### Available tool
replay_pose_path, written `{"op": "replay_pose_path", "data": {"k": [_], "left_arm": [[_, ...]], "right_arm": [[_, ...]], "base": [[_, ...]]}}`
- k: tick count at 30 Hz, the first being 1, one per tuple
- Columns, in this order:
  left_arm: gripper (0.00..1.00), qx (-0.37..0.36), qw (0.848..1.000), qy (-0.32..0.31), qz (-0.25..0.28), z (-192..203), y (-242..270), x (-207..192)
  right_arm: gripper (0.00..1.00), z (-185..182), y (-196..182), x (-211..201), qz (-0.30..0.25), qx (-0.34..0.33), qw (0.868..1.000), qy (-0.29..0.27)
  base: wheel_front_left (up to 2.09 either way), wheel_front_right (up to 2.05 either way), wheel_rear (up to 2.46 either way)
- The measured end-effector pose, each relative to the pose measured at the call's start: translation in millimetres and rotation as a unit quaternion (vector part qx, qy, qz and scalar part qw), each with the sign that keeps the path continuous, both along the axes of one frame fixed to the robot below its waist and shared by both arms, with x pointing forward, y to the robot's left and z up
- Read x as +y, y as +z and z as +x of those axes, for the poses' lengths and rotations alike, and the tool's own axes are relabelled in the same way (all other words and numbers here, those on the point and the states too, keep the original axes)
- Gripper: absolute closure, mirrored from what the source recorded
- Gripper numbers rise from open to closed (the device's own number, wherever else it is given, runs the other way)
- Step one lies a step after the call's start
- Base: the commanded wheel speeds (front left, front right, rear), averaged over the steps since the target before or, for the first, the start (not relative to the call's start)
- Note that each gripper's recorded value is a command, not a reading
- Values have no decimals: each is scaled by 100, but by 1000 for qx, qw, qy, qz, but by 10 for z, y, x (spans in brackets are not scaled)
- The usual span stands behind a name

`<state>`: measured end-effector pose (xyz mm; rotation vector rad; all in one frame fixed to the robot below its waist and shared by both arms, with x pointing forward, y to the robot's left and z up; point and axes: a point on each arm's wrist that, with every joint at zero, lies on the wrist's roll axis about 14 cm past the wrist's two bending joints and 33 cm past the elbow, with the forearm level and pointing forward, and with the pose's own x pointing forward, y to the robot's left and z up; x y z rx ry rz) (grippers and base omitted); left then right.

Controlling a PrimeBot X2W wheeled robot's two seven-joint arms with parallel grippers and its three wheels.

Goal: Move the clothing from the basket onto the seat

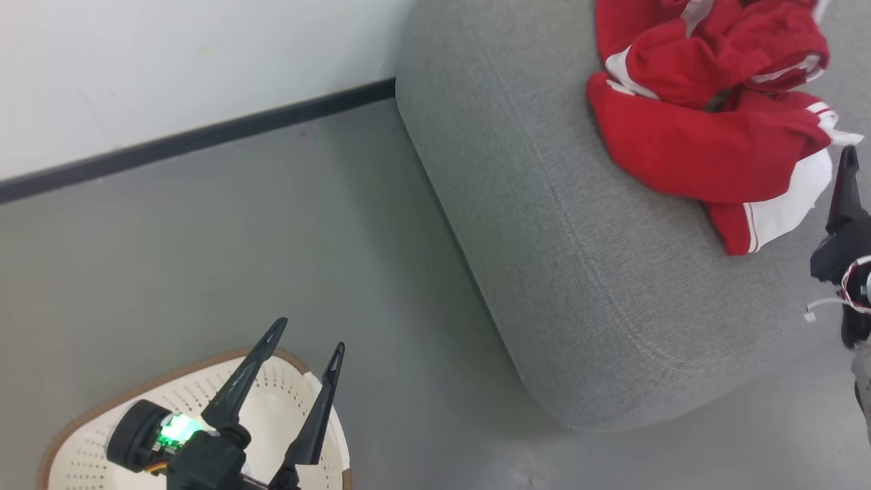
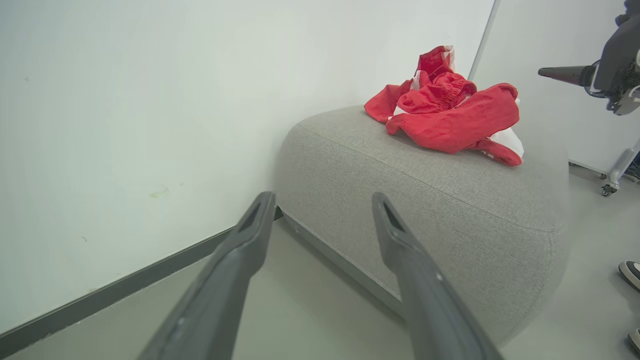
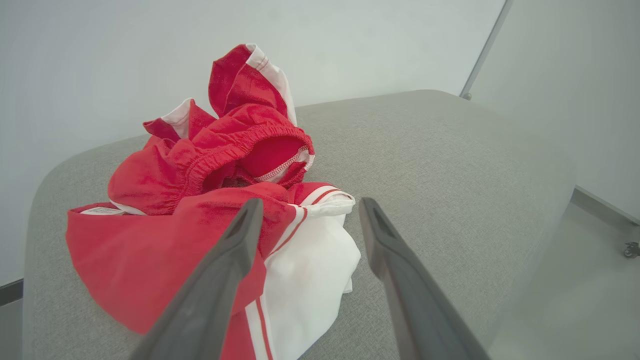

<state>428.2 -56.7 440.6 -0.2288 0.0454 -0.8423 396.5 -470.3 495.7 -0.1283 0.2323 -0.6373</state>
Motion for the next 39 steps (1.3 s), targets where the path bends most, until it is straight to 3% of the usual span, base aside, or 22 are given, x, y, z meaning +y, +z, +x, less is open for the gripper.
{"op": "replay_pose_path", "data": {"k": [6,17,28,39], "left_arm": [[0,-16,1000,2,-13,-88,246,-87],[0,-37,999,12,-28,-247,567,-143],[0,-60,996,55,-25,-347,805,56],[0,-75,990,117,-15,-455,929,432]], "right_arm": [[0,-284,207,-105,-16,-19,1000,-6],[0,-360,650,273,-51,-104,991,72],[0,-617,1153,802,-74,-226,962,136],[0,-664,1230,1518,-8,-307,930,203]], "base": [[0,0,0],[0,0,0],[0,0,0],[0,0,0]]}}
